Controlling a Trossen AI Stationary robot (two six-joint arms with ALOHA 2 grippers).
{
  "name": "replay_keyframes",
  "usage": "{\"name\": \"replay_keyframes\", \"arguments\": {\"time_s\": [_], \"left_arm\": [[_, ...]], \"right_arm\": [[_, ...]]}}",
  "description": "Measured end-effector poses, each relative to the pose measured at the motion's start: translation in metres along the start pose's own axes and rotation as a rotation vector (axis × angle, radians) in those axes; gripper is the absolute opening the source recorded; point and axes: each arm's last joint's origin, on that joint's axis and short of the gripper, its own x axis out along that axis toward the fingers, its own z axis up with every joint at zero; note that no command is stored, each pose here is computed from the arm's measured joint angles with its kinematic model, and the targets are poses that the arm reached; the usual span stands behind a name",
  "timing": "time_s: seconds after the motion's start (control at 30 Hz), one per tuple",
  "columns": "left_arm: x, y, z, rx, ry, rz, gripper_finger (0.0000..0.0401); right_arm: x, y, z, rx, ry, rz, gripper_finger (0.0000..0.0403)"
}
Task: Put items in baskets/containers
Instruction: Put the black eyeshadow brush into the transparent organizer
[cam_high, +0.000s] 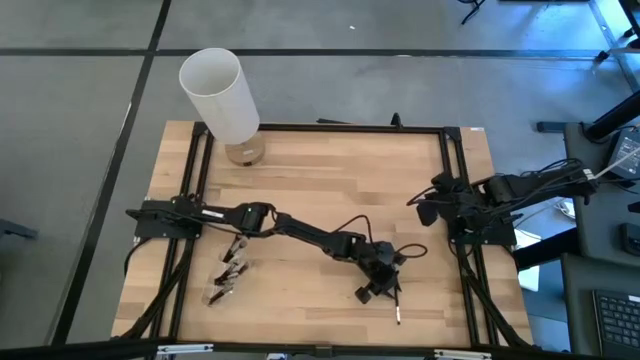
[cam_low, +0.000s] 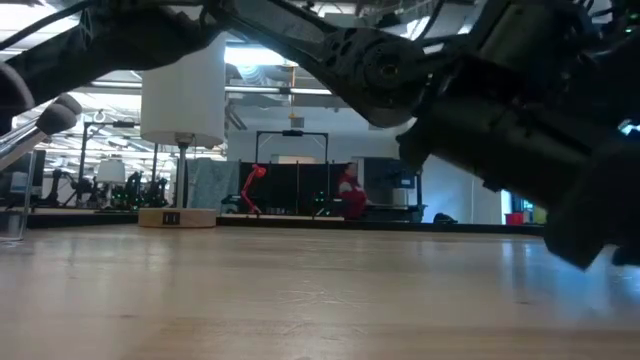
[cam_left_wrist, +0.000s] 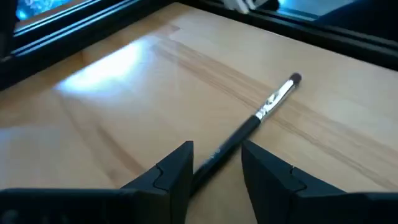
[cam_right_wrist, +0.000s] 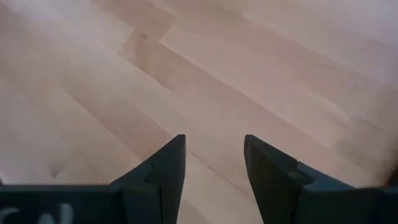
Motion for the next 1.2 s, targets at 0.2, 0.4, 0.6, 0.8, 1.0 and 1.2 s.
{"name": "replay_keyframes", "arguments": {"time_s": [0.2, 0.4, 0.6, 0.8, 1.0, 1.2], "left_arm": [[-0.036, 0.007, 0.047, -0.059, 0.075, 0.060, 0.0132], [-0.086, 0.006, 0.083, -0.119, 0.341, 0.215, 0.0131], [-0.121, -0.010, 0.097, -0.225, 0.579, 0.376, 0.0107], [-0.136, -0.041, 0.093, -0.286, 0.671, 0.499, 0.0076], [-0.174, -0.071, 0.098, -0.311, 0.649, 0.729, 0.0062], [-0.231, -0.095, 0.104, -0.344, 0.425, 0.889, 0.0061]], "right_arm": [[0.002, 0.010, 0.004, 0.010, -0.049, 0.075, 0.0163], [-0.004, 0.025, 0.004, 0.029, -0.112, 0.207, 0.0163], [-0.011, 0.041, -0.002, 0.026, -0.139, 0.323, 0.0163], [-0.012, 0.056, -0.011, 0.016, -0.072, 0.325, 0.0152], [-0.032, 0.092, -0.004, -0.052, -0.056, 0.344, 0.0125], [-0.028, 0.137, -0.012, -0.106, 0.039, 0.230, 0.0095]]}}
